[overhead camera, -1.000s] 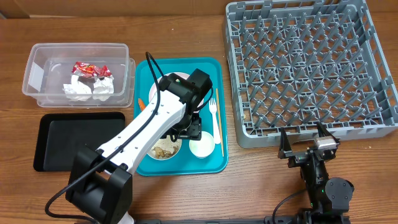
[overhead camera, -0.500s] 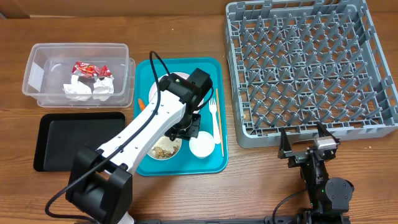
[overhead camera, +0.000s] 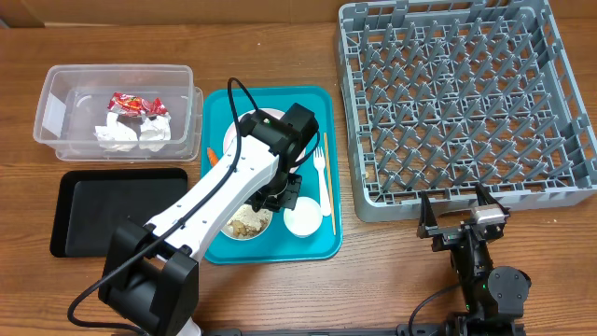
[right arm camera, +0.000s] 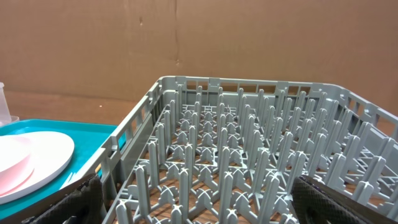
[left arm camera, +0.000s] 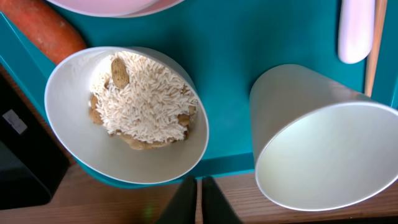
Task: Sort waste into correct bins and load items into the dishwasher
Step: 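Lower the left gripper onto the white rice bowl rim and grasp it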
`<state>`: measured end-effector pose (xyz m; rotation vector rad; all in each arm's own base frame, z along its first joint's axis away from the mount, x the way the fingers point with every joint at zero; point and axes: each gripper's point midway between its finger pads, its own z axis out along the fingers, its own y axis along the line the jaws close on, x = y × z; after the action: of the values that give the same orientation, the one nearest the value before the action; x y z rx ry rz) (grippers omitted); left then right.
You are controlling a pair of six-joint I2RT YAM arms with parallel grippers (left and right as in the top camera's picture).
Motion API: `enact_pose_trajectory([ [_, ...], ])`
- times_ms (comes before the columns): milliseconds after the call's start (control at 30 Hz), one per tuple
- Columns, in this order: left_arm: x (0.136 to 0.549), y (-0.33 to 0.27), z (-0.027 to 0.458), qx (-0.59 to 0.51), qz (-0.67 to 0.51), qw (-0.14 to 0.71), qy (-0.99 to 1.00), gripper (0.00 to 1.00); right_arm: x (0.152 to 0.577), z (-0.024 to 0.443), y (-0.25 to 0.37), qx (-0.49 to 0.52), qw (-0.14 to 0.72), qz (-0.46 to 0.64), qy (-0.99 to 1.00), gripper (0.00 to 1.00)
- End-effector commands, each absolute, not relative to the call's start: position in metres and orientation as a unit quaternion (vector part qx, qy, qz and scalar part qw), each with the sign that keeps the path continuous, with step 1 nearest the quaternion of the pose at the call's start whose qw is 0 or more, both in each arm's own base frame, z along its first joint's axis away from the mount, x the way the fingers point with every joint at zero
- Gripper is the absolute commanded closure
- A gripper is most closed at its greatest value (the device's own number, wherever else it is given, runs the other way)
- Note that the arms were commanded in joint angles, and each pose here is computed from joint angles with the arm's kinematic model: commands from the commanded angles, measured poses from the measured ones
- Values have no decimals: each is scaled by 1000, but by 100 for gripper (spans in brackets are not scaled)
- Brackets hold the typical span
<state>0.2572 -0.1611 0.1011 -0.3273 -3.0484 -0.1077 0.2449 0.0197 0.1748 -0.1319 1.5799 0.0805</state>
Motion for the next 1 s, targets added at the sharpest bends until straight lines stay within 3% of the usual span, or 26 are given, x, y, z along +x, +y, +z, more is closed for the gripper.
enact_pose_trajectory([
  [0,257,-163,96,-84,-31,42,-995,84,245,173,19,-57,703,38,708,0],
  [33,259,-165,95,-83,-28,37,-995,78,245,173,19,-57,703,38,708,0],
  [133,265,-168,94,-67,-21,23,-997,73,245,173,19,-57,703,38,708,0],
  [333,273,-168,89,-34,-26,5,-999,70,245,173,19,-57,703,38,708,0],
  [633,271,-151,70,35,-59,0,-998,76,245,173,19,-57,703,38,708,0],
  [967,276,-154,58,48,-44,-12,-998,65,245,173,19,-57,703,38,708,0],
])
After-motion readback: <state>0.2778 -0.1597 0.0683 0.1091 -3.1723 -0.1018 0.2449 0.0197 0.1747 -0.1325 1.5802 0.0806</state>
